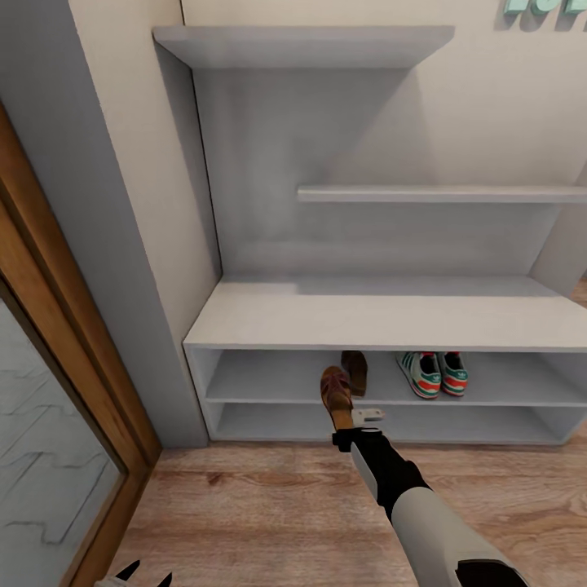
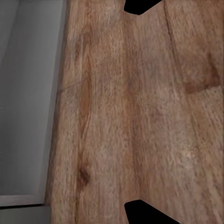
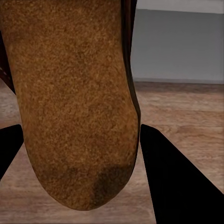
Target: Pick up the two gym shoes and the two sandals from the corridor floor and place them onto the hallstand (shoe rack) in the corridor, making sure they are on the rack and not on the floor. Arrange them so the two gym shoes are next to each other and the two sandals are next to each other.
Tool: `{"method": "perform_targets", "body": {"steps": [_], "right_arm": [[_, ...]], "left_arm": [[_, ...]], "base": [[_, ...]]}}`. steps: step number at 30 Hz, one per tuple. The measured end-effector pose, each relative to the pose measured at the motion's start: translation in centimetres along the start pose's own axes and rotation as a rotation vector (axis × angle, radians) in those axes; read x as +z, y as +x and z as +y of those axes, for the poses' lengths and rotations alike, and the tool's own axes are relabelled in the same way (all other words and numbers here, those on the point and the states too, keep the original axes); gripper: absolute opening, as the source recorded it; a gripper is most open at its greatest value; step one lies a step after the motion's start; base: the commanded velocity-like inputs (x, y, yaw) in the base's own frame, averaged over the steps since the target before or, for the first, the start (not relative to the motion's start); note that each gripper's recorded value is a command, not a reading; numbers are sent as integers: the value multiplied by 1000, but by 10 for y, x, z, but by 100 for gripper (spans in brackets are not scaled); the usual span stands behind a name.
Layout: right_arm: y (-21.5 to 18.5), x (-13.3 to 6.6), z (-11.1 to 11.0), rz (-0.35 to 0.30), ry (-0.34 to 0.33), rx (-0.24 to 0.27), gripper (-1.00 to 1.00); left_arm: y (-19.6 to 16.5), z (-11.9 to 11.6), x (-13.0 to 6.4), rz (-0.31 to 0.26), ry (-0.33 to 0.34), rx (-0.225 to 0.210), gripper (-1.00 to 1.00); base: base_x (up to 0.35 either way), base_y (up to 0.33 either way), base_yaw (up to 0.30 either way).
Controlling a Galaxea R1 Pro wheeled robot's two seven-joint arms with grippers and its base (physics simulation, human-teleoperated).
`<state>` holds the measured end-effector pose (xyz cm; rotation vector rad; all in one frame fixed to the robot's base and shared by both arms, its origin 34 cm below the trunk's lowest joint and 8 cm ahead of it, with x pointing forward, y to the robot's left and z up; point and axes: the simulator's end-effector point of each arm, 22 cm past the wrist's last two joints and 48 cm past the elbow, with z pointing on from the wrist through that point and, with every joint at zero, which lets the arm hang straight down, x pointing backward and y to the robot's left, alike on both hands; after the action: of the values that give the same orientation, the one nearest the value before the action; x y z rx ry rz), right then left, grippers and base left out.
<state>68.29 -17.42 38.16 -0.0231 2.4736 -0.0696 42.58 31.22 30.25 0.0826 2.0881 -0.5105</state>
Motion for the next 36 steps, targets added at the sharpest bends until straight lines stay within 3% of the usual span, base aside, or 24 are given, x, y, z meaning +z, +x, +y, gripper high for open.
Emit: {"method": "perform_targets", "body": {"steps": [36], "right_arm": [[-1,0,-1,-3,4,-1,-100]], "left_arm": [[0,-1,0,-1,2,1,100]], "base": [[109,14,0]]}}
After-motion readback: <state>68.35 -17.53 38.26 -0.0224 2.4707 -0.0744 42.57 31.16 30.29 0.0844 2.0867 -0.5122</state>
